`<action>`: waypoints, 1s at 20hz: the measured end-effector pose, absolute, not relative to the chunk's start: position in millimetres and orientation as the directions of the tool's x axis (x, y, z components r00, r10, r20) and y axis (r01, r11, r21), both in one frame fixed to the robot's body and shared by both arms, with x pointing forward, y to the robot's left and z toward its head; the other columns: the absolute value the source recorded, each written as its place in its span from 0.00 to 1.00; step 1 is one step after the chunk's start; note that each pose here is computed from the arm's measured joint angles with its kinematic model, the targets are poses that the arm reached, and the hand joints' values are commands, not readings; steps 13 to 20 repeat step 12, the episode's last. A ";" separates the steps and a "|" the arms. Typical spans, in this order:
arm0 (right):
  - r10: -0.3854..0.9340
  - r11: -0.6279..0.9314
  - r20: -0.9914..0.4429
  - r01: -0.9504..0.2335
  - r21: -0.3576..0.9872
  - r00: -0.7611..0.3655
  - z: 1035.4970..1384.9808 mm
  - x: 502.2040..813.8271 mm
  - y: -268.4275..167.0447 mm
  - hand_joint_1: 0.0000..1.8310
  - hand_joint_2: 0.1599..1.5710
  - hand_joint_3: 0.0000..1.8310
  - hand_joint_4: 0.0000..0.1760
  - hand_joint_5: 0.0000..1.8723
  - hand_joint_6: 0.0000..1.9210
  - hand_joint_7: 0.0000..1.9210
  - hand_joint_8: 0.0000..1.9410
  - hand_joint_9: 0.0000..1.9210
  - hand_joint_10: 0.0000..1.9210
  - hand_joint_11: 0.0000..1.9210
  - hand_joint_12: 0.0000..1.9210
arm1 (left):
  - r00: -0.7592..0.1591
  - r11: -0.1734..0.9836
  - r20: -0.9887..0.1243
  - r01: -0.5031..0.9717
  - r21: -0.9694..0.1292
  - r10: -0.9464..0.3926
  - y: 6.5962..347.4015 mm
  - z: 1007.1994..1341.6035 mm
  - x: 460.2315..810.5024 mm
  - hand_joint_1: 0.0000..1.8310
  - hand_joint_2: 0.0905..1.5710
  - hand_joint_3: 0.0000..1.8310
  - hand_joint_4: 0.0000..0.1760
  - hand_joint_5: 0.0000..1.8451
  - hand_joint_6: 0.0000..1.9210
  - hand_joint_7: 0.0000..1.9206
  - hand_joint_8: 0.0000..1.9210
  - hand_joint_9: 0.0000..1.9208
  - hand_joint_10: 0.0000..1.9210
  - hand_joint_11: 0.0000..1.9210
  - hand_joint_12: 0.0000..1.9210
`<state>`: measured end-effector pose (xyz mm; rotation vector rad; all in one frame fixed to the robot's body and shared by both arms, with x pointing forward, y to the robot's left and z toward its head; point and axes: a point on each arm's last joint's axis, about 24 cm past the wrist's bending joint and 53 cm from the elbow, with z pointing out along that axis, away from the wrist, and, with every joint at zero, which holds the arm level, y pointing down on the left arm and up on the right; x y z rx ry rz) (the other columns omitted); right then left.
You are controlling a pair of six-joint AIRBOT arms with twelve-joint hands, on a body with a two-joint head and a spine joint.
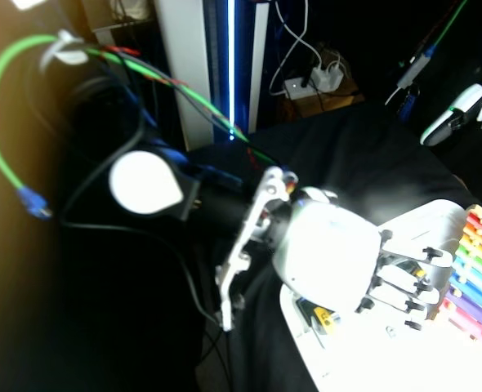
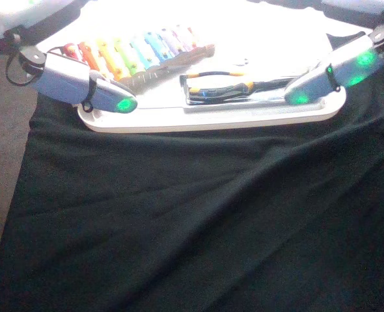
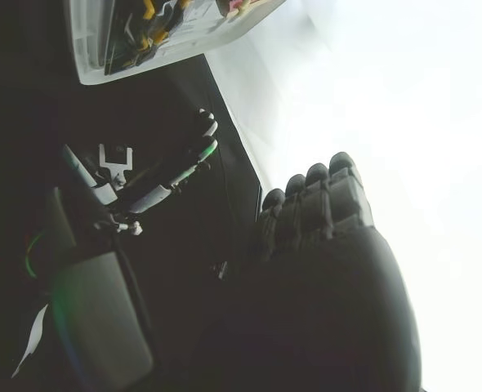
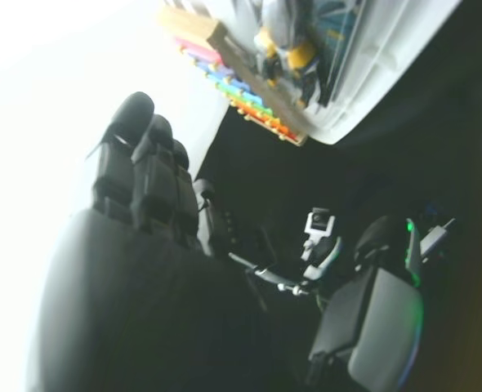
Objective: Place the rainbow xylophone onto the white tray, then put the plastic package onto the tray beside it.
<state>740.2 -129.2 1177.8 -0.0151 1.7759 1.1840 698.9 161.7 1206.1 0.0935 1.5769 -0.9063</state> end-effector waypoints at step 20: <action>0.579 0.301 -0.675 -0.649 0.699 -0.458 1269.0 681.4 -136.4 0.33 0.41 0.00 0.89 0.00 0.00 0.06 0.01 0.05 0.01 0.00 0.13 | -0.081 0.629 -0.809 0.586 -0.511 -0.582 213.8 1265.0 646.7 0.48 0.44 0.00 0.26 0.00 0.00 0.04 0.01 0.01 0.00 0.02 0.01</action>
